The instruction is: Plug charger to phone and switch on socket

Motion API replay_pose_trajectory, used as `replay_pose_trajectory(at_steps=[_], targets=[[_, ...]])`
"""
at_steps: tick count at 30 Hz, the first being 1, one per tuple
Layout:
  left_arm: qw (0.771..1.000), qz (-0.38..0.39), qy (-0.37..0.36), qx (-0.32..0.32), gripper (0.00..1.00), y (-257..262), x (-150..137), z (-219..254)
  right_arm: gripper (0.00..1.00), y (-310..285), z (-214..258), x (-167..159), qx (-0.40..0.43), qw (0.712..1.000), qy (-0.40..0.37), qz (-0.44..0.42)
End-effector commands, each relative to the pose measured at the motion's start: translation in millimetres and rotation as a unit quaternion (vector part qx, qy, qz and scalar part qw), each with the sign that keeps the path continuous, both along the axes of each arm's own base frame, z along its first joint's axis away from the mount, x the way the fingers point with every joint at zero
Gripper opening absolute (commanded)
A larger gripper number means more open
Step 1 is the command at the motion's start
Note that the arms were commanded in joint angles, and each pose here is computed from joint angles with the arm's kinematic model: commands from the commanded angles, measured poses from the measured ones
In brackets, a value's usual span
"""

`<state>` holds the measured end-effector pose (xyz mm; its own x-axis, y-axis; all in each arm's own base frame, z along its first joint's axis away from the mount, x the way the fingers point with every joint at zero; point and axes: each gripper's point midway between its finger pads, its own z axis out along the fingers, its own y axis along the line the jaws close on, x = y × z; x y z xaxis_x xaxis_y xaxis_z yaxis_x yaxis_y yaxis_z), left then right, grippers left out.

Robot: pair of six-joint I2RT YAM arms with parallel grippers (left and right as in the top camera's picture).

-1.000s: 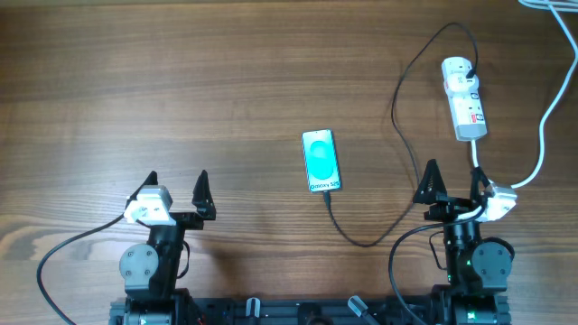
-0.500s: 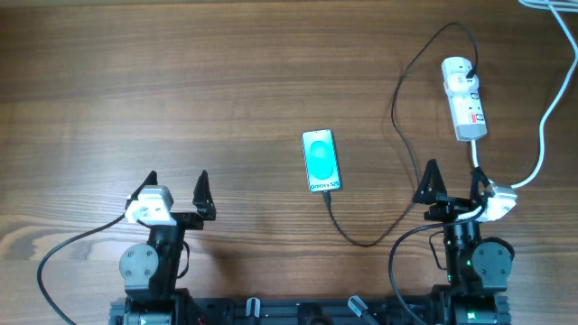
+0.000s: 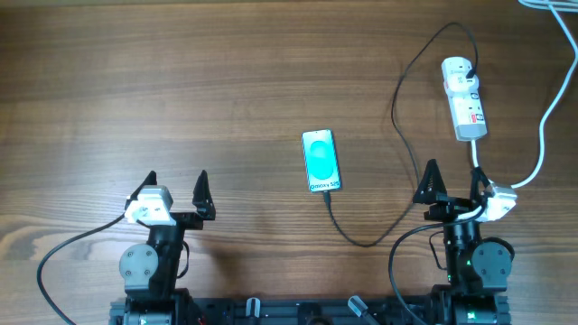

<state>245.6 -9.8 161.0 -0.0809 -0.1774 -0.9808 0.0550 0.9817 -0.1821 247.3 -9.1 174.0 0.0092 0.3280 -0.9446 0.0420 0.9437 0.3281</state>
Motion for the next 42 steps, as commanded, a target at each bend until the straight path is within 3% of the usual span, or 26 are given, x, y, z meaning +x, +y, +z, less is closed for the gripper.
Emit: replay_pose_trajectory(at_steps=[1, 7, 42], targets=[[1.0, 0.005, -0.001, 0.008, 1.0, 2.3, 0.2, -2.7, 1.0, 0.6, 3.3, -0.7, -0.025, 1.0, -0.007, 0.003], [1.0, 0.005, -0.001, 0.008, 1.0, 2.3, 0.3, -2.8, 1.0, 6.1, 2.3, -0.6, -0.13, 0.991, -0.003, 0.019], [1.0, 0.004, -0.001, 0.008, 1.0, 2.2, 0.3, -3.0, 1.0, 6.1, 2.4, -0.5, -0.127, 0.992, -0.003, 0.019]])
